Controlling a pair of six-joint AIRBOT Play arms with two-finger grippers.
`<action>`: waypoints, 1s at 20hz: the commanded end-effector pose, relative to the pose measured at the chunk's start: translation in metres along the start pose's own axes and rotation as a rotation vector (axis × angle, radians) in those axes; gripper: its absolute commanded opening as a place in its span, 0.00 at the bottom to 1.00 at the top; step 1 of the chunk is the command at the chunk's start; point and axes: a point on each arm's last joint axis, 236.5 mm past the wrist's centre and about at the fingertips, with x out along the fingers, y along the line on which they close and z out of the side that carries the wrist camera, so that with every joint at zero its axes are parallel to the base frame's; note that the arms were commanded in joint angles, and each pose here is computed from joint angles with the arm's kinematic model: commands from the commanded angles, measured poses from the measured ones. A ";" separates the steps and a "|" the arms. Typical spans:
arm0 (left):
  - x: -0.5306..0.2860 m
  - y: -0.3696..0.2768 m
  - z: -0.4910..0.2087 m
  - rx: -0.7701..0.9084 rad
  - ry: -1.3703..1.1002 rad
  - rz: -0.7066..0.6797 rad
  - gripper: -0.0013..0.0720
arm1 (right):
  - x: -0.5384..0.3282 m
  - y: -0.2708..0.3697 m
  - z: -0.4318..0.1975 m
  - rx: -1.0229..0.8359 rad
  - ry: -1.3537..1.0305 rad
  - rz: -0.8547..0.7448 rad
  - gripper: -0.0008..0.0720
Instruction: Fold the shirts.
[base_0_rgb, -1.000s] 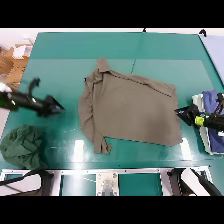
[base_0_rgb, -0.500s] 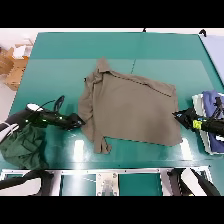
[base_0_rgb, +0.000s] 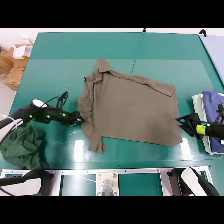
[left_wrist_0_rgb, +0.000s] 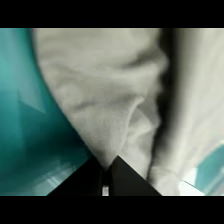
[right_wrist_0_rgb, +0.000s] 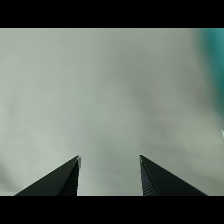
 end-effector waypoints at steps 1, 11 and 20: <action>-0.019 -0.001 0.011 0.001 0.010 -0.014 0.05 | -0.020 -0.074 -0.005 0.207 -0.001 -0.239 0.61; -0.026 0.001 0.008 0.028 0.023 -0.036 0.05 | 0.032 -0.089 -0.041 0.262 0.125 -0.138 0.59; -0.026 -0.001 0.005 0.027 0.036 -0.045 0.05 | 0.038 -0.062 -0.059 0.251 0.273 -0.001 0.49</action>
